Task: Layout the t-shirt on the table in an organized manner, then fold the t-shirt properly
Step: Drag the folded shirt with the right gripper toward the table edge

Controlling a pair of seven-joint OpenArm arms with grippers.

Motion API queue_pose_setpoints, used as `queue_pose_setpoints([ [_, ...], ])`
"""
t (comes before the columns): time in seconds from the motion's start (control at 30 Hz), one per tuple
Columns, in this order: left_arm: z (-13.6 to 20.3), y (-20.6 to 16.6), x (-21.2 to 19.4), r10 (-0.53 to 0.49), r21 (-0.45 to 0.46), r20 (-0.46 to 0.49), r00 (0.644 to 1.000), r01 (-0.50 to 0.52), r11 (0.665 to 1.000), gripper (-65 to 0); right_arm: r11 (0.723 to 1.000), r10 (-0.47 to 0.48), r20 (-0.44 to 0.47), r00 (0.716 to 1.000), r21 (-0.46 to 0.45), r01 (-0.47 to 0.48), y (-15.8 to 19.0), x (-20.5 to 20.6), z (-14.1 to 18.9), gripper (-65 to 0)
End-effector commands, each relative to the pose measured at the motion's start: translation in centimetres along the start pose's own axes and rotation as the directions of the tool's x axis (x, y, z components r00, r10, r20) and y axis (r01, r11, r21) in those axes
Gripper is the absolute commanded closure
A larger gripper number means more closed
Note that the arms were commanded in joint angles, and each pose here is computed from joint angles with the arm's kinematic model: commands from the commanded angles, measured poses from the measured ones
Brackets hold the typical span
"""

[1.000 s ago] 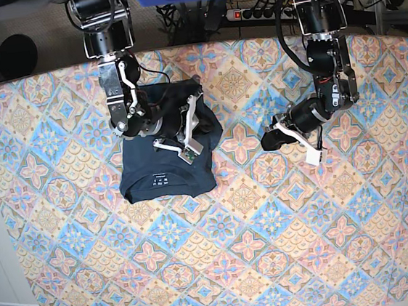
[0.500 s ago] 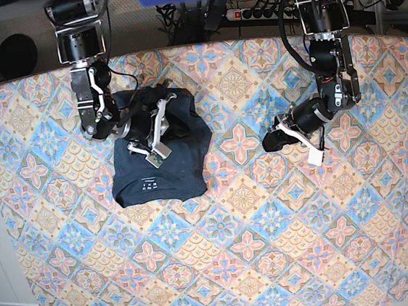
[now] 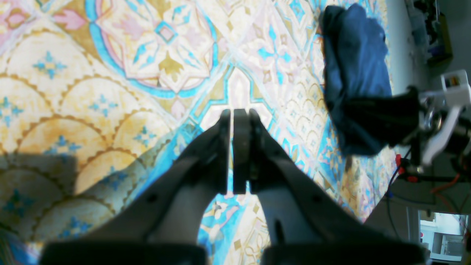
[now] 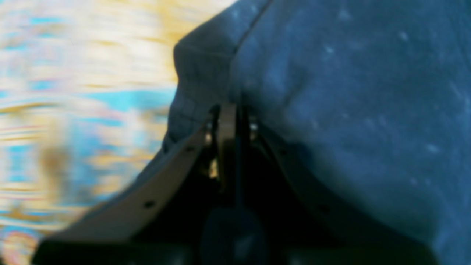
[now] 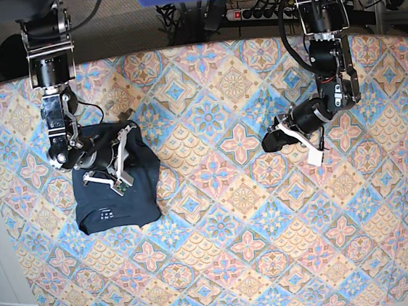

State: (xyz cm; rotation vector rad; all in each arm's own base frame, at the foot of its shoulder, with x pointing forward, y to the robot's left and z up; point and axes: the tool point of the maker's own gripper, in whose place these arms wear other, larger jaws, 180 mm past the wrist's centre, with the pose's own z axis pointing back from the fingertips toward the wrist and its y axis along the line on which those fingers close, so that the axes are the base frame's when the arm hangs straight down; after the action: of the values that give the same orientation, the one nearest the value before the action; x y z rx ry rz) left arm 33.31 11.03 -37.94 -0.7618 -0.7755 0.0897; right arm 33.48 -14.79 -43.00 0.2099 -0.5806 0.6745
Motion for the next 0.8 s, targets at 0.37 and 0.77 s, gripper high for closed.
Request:
queue_pose_setpoints([
  [0.37,0.1,-0.8,1.8,-0.025,-0.026,0.048,0.999,0.026,0.999,0.0,0.997,0.029,-0.058,0.998,-0.076,-0.034,-2.6,-0.1,1.2,-4.5],
  [0.77,0.1,-0.9,1.8,-0.024,-0.028,0.047,0.999,0.025,0.999,0.0,0.979,0.118,0.111,0.987,-0.18,-0.097,-1.2,3.7,6.1,-4.5],
])
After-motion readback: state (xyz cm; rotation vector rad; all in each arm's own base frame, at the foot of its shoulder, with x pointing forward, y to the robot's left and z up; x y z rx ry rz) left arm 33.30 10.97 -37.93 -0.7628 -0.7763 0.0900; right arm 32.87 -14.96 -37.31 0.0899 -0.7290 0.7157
